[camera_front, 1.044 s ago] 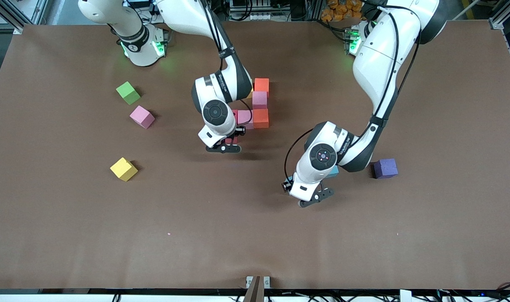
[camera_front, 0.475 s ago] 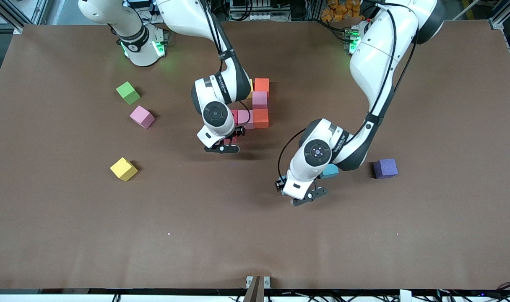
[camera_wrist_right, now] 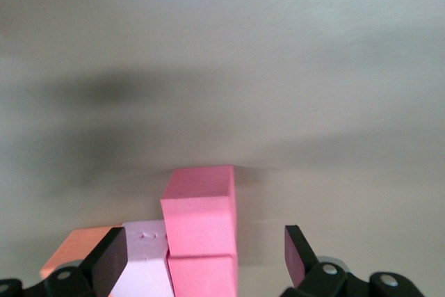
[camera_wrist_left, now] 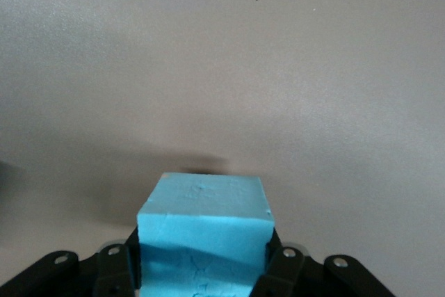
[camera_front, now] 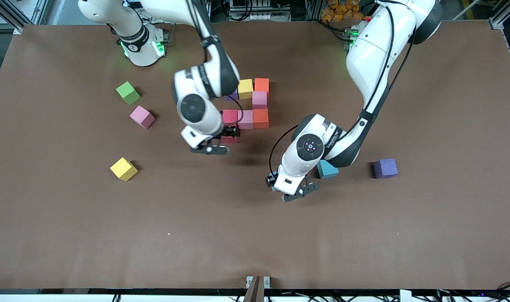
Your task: Form number 2 with 11 blocks
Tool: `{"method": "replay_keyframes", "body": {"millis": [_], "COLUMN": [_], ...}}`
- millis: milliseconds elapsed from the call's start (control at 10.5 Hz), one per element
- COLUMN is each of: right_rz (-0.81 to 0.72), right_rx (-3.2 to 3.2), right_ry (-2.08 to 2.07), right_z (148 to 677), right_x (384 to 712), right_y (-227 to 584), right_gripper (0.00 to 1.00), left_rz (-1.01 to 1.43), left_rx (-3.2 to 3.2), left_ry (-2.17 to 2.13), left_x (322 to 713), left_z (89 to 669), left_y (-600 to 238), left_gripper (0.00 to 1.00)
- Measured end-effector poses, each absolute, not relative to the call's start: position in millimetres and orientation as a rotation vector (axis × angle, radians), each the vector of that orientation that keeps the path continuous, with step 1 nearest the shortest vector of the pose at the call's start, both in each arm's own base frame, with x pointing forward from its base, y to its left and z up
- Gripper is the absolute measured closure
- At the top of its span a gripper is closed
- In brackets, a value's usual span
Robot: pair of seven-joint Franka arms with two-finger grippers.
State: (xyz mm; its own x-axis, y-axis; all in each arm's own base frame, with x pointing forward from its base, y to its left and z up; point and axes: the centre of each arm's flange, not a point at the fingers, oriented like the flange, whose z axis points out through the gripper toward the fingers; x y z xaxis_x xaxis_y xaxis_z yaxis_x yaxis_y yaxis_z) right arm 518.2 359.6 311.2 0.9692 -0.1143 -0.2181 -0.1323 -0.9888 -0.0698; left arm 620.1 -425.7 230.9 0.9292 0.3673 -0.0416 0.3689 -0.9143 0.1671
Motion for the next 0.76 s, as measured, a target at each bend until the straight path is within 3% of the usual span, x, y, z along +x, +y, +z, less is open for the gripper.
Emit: {"method": "replay_keyframes", "body": {"millis": [285,569,759], "right_rz": [0.275,0.21,0.188], "right_rx": [-3.027,-2.991,-2.964], "right_ry": [0.231,0.398,0.556], "right_z": [335.6,340.1,340.2], "right_x": [559.6,612.4,627.6], "right_y": [275.4,134.5,61.6], "right_gripper": [0.0,0.0,0.0], "left_rz": [-0.023,-0.006,0.017], "left_rx": [2.904,2.905,2.945], "left_ry": [0.528,0.441,0.38], "left_x": [606.5,583.7,567.9], "left_z": [237.0,254.2,274.2], "left_y": [-448.7,-490.0,-519.9], "left_gripper": [0.38,0.38,0.38]}}
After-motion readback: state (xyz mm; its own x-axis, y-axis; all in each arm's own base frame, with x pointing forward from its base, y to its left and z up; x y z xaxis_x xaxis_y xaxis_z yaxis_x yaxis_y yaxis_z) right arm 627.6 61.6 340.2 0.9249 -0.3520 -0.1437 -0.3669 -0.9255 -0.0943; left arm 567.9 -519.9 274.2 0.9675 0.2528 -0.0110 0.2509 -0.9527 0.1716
